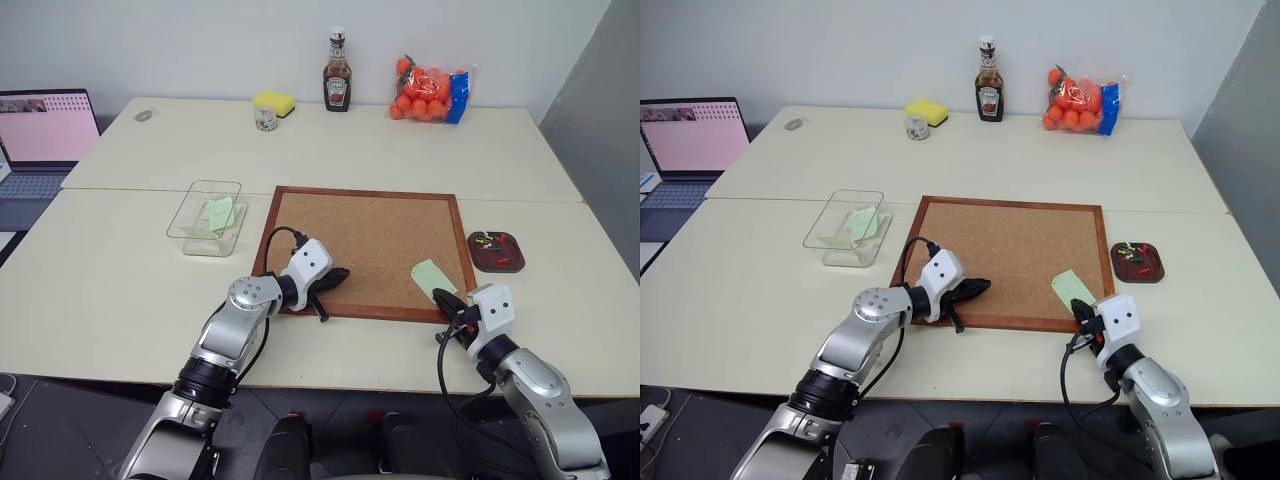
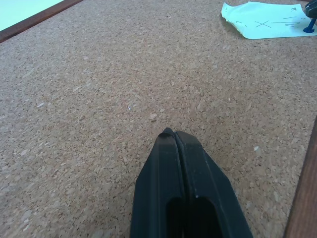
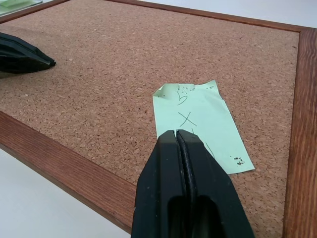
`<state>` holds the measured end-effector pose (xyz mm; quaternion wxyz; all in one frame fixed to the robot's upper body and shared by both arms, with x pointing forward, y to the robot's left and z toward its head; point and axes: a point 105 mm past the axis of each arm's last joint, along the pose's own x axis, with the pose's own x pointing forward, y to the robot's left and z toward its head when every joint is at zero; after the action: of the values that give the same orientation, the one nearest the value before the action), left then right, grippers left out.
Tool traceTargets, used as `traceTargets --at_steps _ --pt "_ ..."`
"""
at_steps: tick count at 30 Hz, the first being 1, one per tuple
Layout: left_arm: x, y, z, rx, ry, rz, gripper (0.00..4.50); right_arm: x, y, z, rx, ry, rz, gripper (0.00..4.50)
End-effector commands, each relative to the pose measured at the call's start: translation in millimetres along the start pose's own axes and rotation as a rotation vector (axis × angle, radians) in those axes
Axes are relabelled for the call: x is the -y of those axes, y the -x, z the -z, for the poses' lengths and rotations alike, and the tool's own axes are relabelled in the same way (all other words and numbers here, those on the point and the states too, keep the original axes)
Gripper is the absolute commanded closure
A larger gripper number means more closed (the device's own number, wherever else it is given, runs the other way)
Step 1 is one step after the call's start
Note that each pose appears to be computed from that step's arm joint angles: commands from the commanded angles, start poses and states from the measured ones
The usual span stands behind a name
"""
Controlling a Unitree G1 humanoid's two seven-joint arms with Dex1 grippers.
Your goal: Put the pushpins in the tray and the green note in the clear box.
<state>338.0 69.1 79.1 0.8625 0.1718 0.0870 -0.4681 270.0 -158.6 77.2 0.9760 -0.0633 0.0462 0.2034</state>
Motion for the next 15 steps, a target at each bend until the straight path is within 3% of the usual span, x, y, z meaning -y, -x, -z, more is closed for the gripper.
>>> traceTargets --at_steps 1,3,6,12,15 --pt "8 -1 20 -0.078 0.019 0.027 4.5 5 2 -18 0.087 0.032 0.018 4.47" --pt "8 -1 20 -0.078 0.019 0.027 4.5 7 5 -25 0.124 0.019 0.029 4.47" --pt "8 -1 21 -0.079 0.019 0.028 4.5 10 7 -27 0.129 0.02 0.035 3.98" --pt "9 -1 21 -0.078 0.019 0.032 4.5 8 6 -12 0.044 0.053 0.026 2.63" --pt "9 -1 21 -0.079 0.019 0.032 4.5 5 5 -6 0.011 0.044 0.015 2.54"
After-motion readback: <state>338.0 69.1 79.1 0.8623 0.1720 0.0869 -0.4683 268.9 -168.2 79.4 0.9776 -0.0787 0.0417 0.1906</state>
